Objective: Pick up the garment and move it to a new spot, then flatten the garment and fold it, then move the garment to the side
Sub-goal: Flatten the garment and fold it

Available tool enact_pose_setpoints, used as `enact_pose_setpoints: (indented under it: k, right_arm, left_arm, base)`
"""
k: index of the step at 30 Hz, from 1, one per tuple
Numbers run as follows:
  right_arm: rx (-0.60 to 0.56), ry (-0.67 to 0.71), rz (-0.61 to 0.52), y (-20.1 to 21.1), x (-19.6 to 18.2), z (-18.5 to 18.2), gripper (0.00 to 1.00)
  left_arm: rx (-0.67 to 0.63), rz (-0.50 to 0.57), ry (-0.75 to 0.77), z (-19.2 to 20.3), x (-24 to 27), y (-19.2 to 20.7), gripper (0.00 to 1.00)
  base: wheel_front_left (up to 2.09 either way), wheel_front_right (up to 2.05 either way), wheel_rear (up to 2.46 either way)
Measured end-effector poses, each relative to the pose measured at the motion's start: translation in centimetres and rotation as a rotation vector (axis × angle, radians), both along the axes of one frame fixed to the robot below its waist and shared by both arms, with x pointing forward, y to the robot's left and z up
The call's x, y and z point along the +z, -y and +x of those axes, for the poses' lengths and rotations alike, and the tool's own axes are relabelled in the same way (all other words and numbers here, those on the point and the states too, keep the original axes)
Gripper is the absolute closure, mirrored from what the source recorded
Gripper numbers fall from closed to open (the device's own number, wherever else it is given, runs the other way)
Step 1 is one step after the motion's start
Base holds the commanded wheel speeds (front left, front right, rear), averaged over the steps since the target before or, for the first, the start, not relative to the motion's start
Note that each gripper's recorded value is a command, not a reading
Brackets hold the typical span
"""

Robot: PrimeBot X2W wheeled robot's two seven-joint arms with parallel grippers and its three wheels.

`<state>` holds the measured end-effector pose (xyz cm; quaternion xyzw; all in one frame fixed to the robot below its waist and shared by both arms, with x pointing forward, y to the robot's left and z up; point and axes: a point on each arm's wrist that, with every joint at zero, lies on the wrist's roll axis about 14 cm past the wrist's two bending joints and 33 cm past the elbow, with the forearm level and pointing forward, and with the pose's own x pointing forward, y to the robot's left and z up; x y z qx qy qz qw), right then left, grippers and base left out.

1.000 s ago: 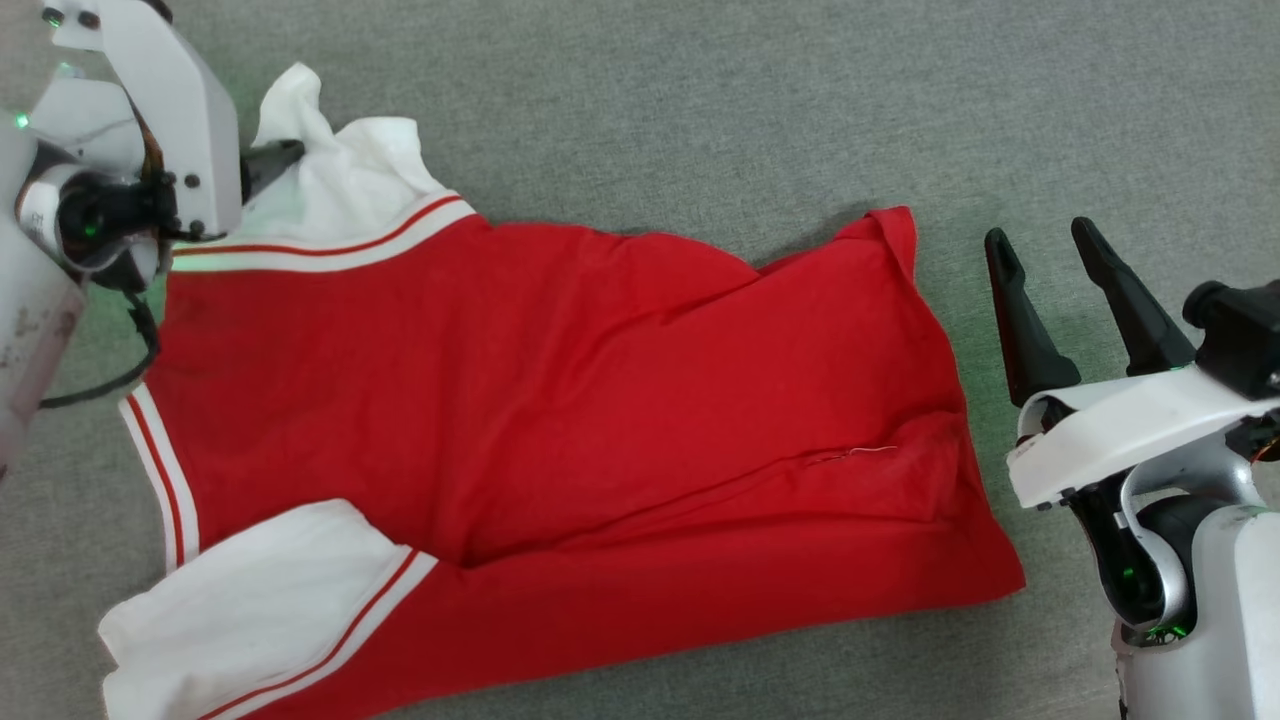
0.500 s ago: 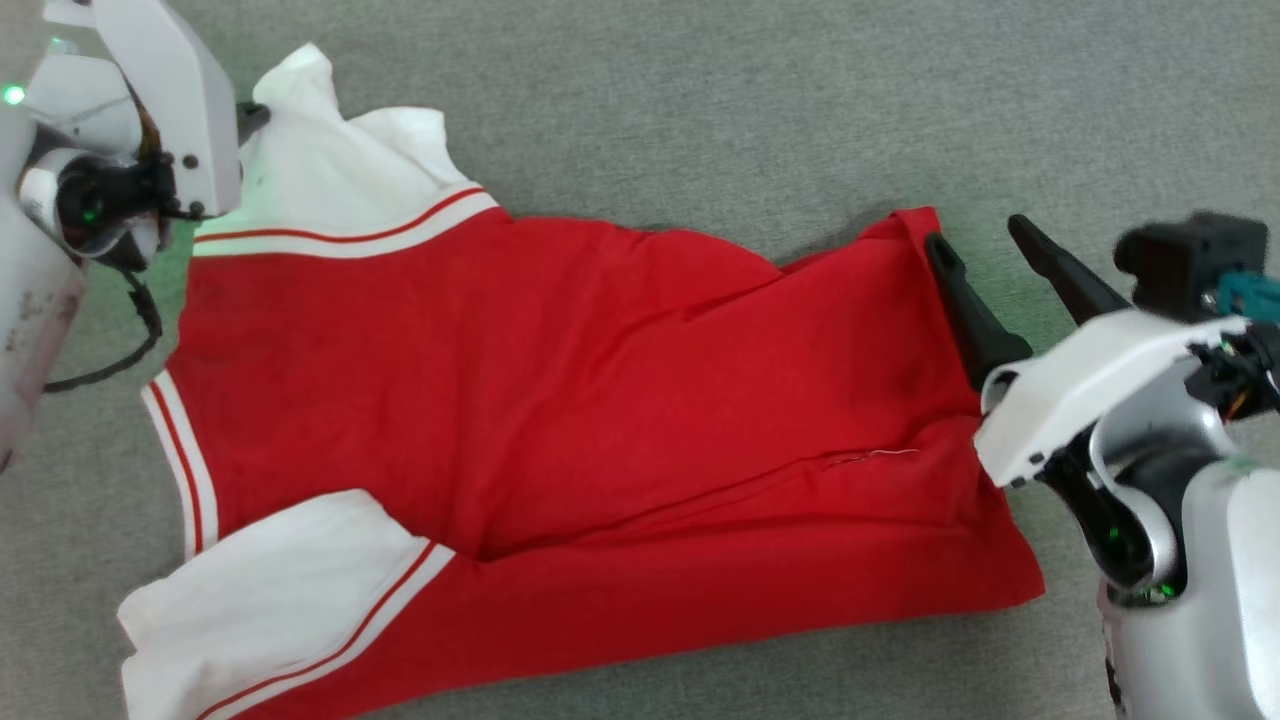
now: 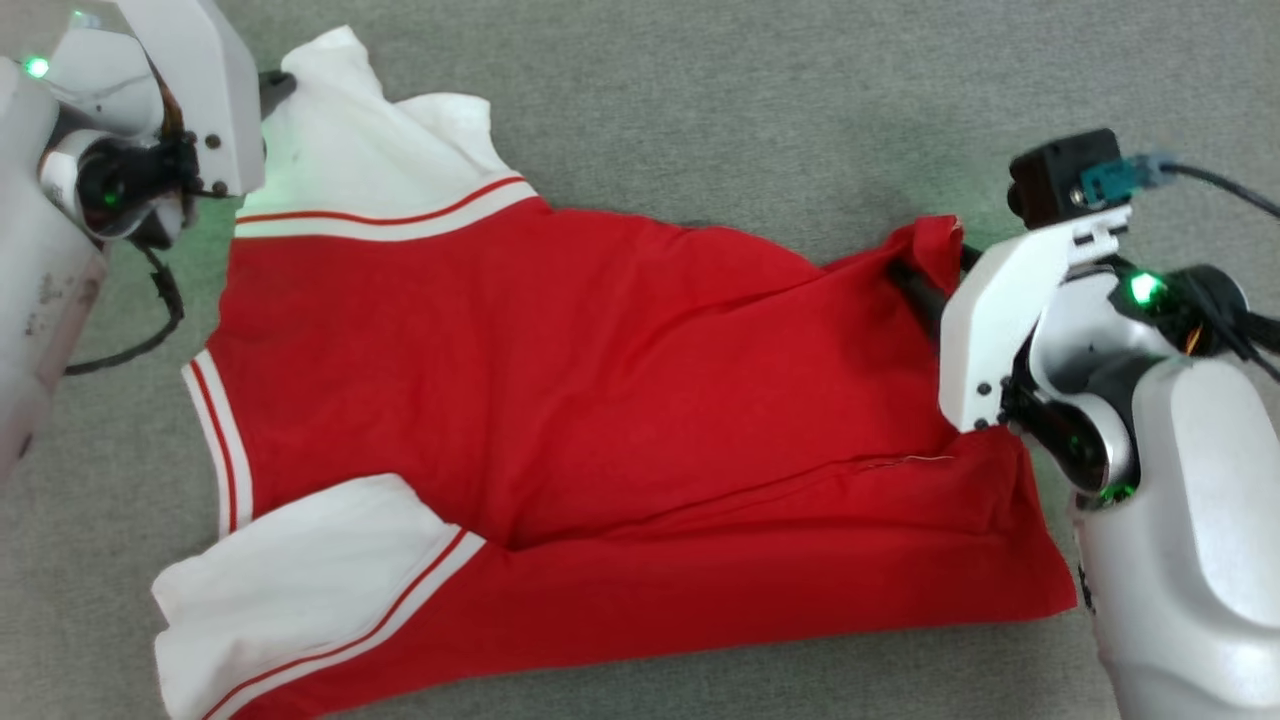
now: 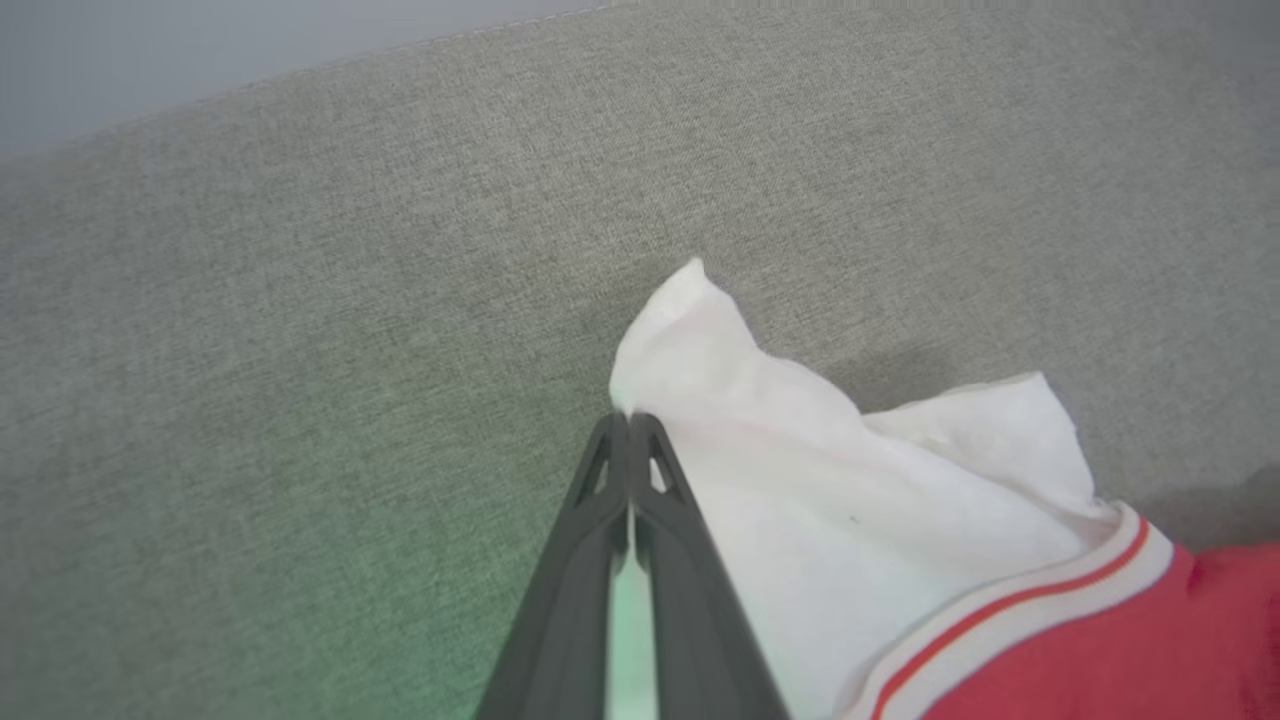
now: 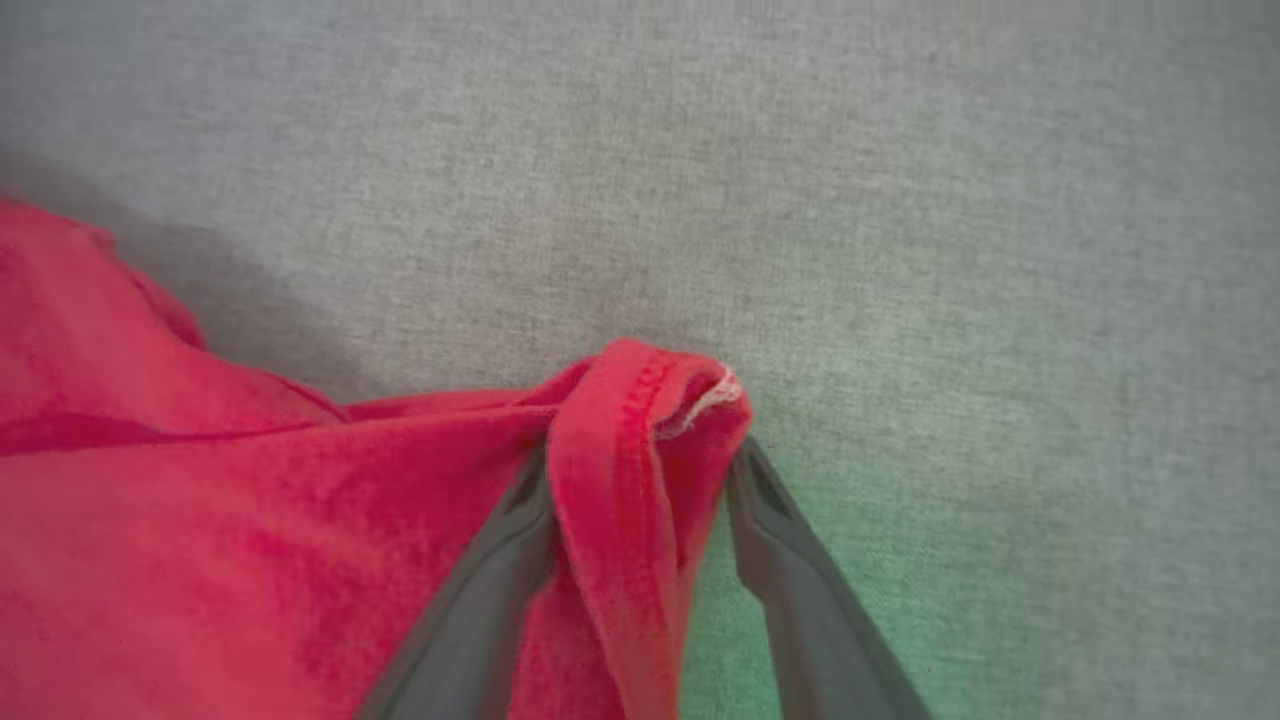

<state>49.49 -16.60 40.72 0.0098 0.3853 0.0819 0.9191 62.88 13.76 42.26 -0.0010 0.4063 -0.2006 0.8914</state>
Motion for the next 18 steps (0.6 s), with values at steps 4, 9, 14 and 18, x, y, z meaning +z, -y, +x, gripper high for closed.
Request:
enact_pose_setpoints:
  k: [4,9,14,18]
  right_arm:
    - [0.019,-0.001,-0.001,-0.4,0.2,0.7,1.0]
    - [0.046,0.046,-0.002,-0.6,1.7,1.2,1.0]
    - [0.067,0.087,0.004,-0.3,3.2,0.5,1.0]
    - [0.075,0.105,-0.005,0.4,4.4,-0.8,1.0]
  left_arm:
    - [0.002,-0.023,0.02,-0.1,0.7,0.1,1.0]
    - [-0.009,-0.052,0.046,-0.5,2.9,0.2,1.0]
    - [-0.022,-0.06,0.056,-1.8,5.1,-0.5,1.0]
    - [-0.042,-0.043,0.059,-3.6,6.3,-1.6,1.0]
  base:
    - [0.0,0.0,0.0]
    - [0.0,0.0,0.0]
    - [0.0,0.0,0.0]
    - [0.0,0.0,0.0]
